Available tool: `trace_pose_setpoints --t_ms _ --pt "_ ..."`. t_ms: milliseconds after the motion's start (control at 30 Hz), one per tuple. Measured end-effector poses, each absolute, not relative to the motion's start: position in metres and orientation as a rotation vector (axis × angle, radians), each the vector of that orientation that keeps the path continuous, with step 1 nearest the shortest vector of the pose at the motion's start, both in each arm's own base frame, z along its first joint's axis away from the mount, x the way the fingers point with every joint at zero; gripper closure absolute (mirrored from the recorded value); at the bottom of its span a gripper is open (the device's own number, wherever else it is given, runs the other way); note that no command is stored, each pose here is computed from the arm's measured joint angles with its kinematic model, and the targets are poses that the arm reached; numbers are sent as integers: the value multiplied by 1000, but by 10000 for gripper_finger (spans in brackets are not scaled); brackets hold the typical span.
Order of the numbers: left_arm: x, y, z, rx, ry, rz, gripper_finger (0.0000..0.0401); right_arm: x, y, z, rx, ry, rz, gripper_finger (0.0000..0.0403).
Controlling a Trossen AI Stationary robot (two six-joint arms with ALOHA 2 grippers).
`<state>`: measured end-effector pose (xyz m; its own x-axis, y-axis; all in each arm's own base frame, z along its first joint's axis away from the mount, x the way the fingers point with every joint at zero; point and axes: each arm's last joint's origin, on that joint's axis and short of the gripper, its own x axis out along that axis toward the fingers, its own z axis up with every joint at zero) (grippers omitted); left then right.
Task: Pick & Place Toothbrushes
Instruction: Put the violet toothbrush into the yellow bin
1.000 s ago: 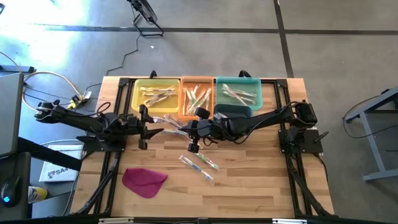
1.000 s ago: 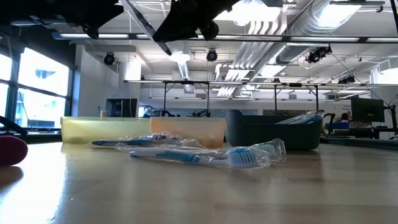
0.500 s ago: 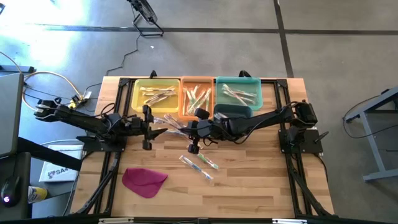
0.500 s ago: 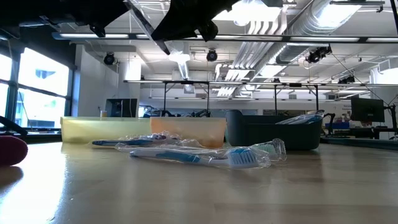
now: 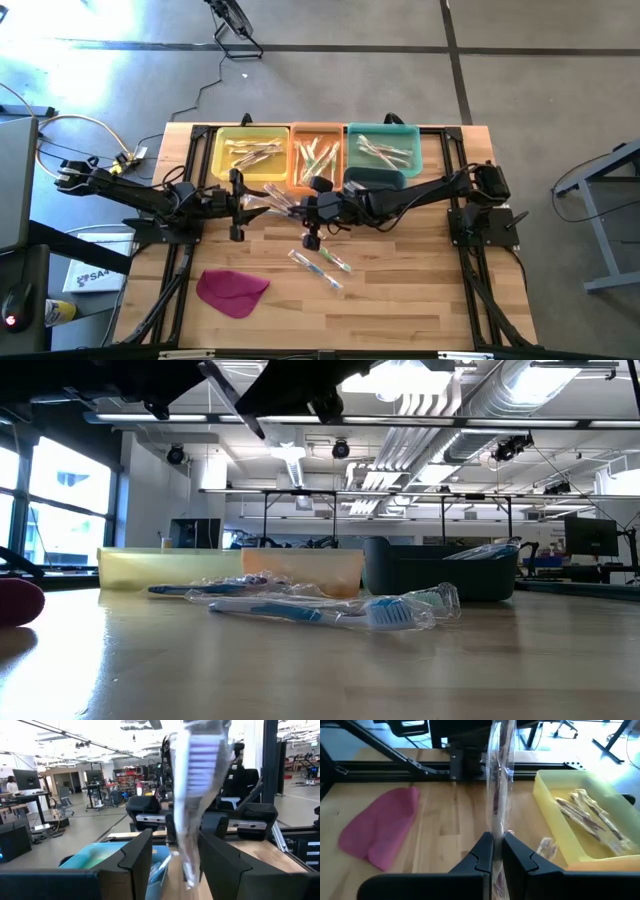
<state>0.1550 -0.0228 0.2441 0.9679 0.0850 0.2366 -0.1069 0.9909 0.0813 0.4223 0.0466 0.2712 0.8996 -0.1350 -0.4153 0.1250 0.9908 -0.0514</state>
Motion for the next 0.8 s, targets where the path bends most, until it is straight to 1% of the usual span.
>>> trace_pose_setpoints --t_ms 200,367,600,700,800 --pt "155 -23 244 99 -236 94 247 421 46 269 5 462 -120 390" --pt "154 -25 247 103 -266 15 247 421 45 268 15 465 -123 390" --pt "154 -25 247 98 -268 9 248 421 45 268 16 465 -124 390" --pt "154 -25 247 97 -268 9 262 421 45 268 16 465 -124 390" --pt "154 -25 247 98 -268 10 289 421 45 268 16 466 -123 390"
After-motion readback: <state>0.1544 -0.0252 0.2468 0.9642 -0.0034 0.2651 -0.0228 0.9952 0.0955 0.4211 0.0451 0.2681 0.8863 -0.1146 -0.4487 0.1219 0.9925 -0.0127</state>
